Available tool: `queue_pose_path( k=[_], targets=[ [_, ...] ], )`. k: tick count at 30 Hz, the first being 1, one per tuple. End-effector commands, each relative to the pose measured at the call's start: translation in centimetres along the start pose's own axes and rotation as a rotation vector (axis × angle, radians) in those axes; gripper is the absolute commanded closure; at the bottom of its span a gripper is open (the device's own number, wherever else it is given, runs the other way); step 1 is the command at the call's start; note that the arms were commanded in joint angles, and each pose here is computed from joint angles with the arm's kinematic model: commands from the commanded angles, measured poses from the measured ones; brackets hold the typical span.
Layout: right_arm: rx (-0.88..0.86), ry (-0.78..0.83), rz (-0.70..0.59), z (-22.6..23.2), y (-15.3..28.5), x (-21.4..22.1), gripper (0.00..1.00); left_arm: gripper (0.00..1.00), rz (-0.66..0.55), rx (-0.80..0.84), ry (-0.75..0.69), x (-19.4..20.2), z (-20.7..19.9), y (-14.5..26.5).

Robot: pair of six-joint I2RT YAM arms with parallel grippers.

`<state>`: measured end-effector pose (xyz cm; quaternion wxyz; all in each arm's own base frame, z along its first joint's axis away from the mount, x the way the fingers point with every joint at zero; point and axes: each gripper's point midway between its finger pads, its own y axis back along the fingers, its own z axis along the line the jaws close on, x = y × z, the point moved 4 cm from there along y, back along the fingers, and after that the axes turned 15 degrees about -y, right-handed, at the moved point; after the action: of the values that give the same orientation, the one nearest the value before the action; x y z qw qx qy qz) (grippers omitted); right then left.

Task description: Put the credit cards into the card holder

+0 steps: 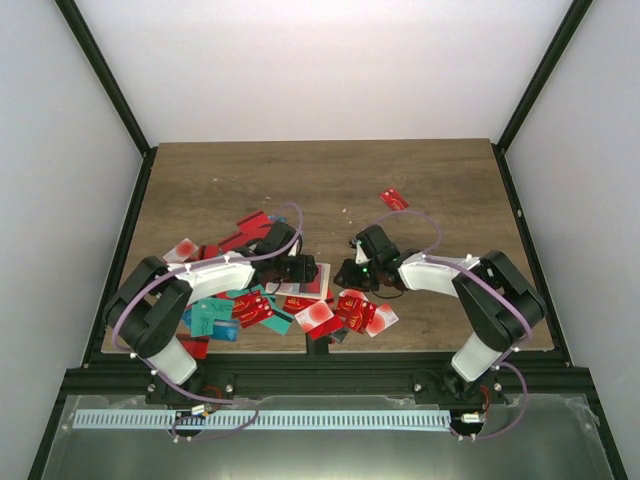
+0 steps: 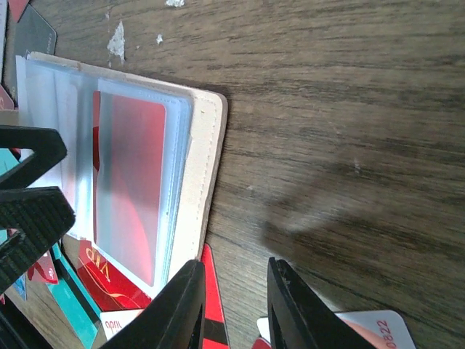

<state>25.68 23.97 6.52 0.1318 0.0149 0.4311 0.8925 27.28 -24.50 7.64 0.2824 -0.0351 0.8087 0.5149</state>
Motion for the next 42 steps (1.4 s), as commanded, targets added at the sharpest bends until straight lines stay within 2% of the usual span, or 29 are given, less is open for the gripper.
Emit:
queue_pose_path(
  k=[1, 8, 13, 23, 28, 34, 39, 42],
  targets=[
    [-0.045, 0.026, -0.008, 1.6, -0.3, -1.1, 0.74, 0.3, 0.009, -0.11, -0.048, -0.5, 1.0, 1.7],
    [-0.089, 0.027, 0.026, 2.0, -0.7, -0.8, 0.73, 0.3, -0.003, -0.345, -0.09, -0.8, 3.6, 5.0],
    [-0.141, 0.012, 0.055, 2.3, -0.7, -0.9, 0.7, 0.32, 0.023, -0.487, -0.109, -0.3, 5.4, 5.6],
    [-0.177, -0.05, 0.09, 1.9, -1.2, -1.6, 0.62, 0.37, 0.05, -0.523, -0.122, 0.4, 6.4, 4.0],
    [-0.196, -0.067, 0.122, 1.9, -1.8, -1.5, 0.59, 0.49, 0.055, -0.555, -0.134, 0.7, 6.9, 3.5],
    [-0.221, -0.084, 0.153, 2.1, -2.4, -1.3, 0.59, 0.58, 0.076, -0.555, -0.141, 1.3, 7.2, 2.5],
    [-0.239, -0.086, 0.17, 2.4, -2.7, -1.5, 0.59, 0.78, 0.082, -0.542, -0.139, 1.8, 7.3, 1.8],
    [-0.258, -0.088, 0.176, 2.7, -2.7, -1.6, 0.6, 0.86, 0.086, -0.527, -0.134, 2.0, 7.3, 1.5]
  ],
)
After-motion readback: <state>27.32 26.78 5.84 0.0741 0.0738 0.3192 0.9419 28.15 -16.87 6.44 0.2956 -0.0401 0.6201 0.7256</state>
